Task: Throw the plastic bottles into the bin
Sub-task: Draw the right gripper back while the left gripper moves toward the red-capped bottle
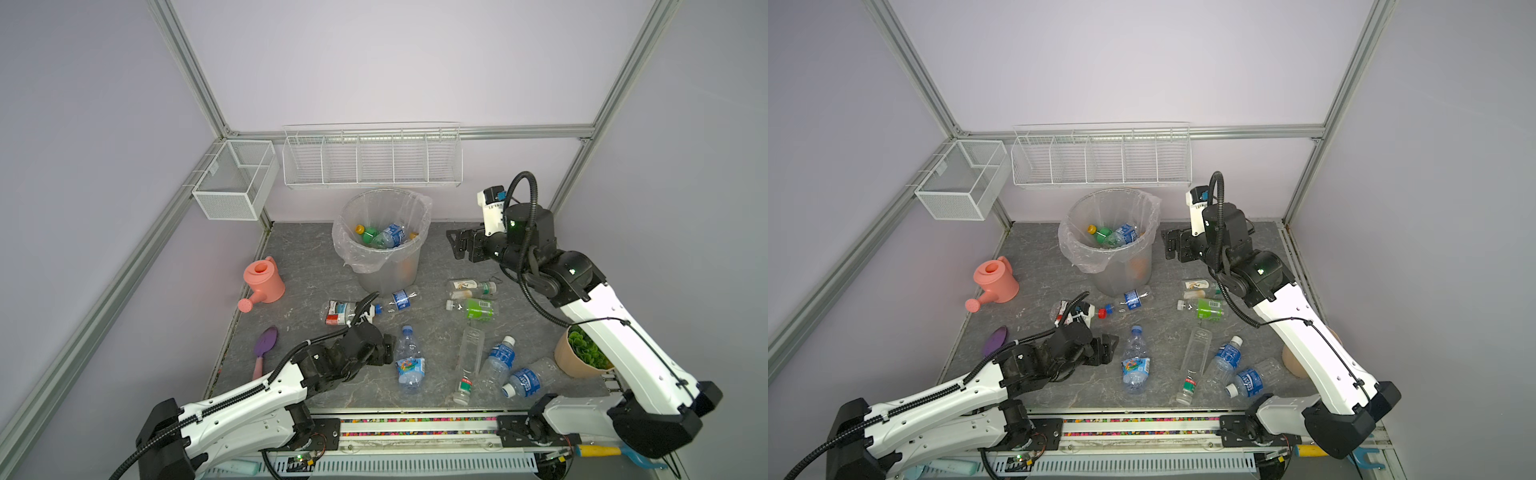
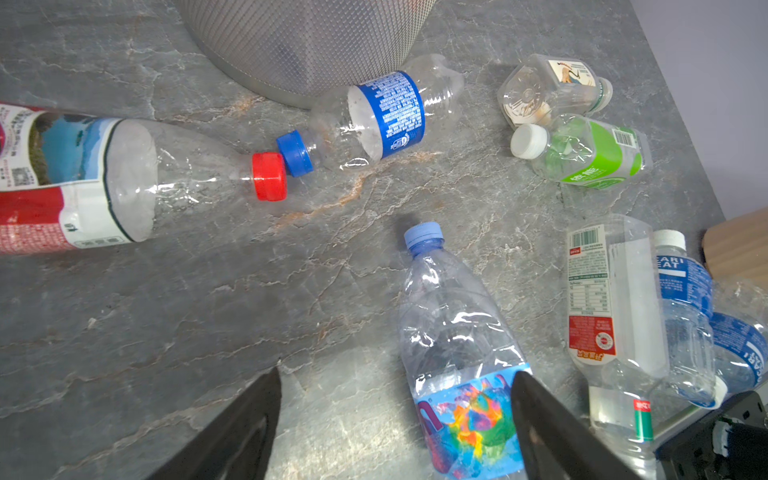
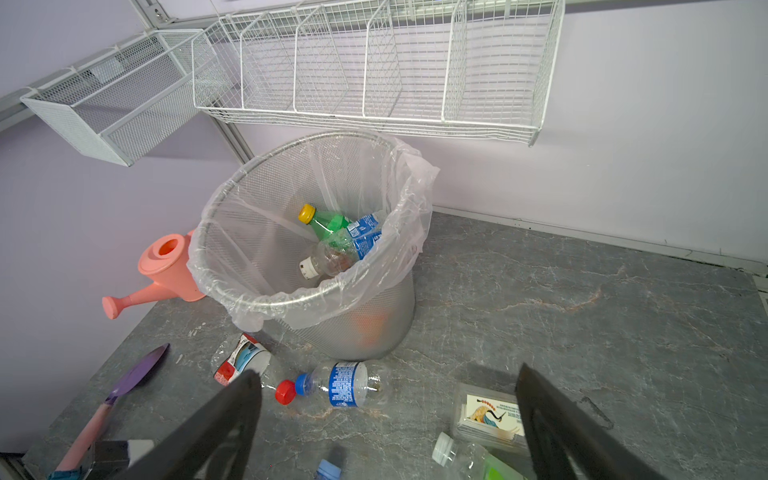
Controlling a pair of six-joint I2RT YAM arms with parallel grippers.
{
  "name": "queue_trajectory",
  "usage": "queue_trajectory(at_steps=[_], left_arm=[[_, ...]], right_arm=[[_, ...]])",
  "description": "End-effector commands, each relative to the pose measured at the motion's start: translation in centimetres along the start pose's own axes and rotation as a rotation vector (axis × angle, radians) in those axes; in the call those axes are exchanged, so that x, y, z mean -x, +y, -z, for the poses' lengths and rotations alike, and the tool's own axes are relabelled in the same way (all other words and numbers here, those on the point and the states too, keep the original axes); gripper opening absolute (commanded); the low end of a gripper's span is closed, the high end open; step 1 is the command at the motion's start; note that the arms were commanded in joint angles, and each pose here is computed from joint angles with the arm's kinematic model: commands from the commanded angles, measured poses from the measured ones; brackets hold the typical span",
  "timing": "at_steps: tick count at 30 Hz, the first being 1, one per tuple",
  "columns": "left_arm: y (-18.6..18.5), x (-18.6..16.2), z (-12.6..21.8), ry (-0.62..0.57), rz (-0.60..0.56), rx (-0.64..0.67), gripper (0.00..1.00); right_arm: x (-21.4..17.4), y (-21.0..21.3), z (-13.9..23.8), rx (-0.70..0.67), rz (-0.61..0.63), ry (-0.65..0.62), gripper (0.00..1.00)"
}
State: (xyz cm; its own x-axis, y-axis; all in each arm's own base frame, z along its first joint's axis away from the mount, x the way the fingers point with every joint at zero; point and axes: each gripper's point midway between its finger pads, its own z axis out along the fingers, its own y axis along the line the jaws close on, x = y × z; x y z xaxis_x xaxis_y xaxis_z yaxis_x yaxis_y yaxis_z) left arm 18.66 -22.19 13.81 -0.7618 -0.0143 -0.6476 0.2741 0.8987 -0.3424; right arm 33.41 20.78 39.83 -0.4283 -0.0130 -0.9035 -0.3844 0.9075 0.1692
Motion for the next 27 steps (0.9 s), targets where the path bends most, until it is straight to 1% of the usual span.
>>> queue_trajectory(at_steps=[1,5,10,12,14,16,20,25,27], left_arm=[[-1.4,1.5,0.5,-0.031,-0.019,-0.028,0.87],[-1.5,2.1,0.7,-0.039,-0.072,-0.011,0.89],[0.4,3.4,1.5,-0.062,-0.178,0.122,0.97],[1.8,4.1,1.8,-0.083,-0.175,0.173,1.0],[3.3,5.0,1.9,-0.088,-0.121,0.188,1.0],[4.9,6.2,2.1,-0.111,-0.044,0.186,0.99],[8.4,8.2,2.4,-0.151,0.062,0.218,0.99],[12.4,9.5,1.3,-0.126,0.223,0.22,0.99],[13.4,9.9,0.5,-0.108,0.257,0.223,0.99]], right_arm=[[0.6,-0.4,0.8,-0.003,-0.017,-0.033,0.98],[0.2,-0.7,0.8,-0.009,-0.02,-0.026,0.98],[-0.6,-1.1,0.7,-0.016,-0.026,-0.01,0.98],[-0.9,-1.3,0.7,-0.018,-0.03,-0.006,0.98],[-1.2,-1.5,0.7,-0.025,-0.036,-0.003,0.98],[-1.5,-1.7,0.8,-0.027,-0.043,0.0,0.98],[-2.1,-2.0,0.9,-0.032,-0.052,0.007,0.98],[-2.7,-2.4,1.2,-0.04,-0.061,0.017,0.98],[-2.9,-2.5,1.3,-0.042,-0.065,0.019,0.98]])
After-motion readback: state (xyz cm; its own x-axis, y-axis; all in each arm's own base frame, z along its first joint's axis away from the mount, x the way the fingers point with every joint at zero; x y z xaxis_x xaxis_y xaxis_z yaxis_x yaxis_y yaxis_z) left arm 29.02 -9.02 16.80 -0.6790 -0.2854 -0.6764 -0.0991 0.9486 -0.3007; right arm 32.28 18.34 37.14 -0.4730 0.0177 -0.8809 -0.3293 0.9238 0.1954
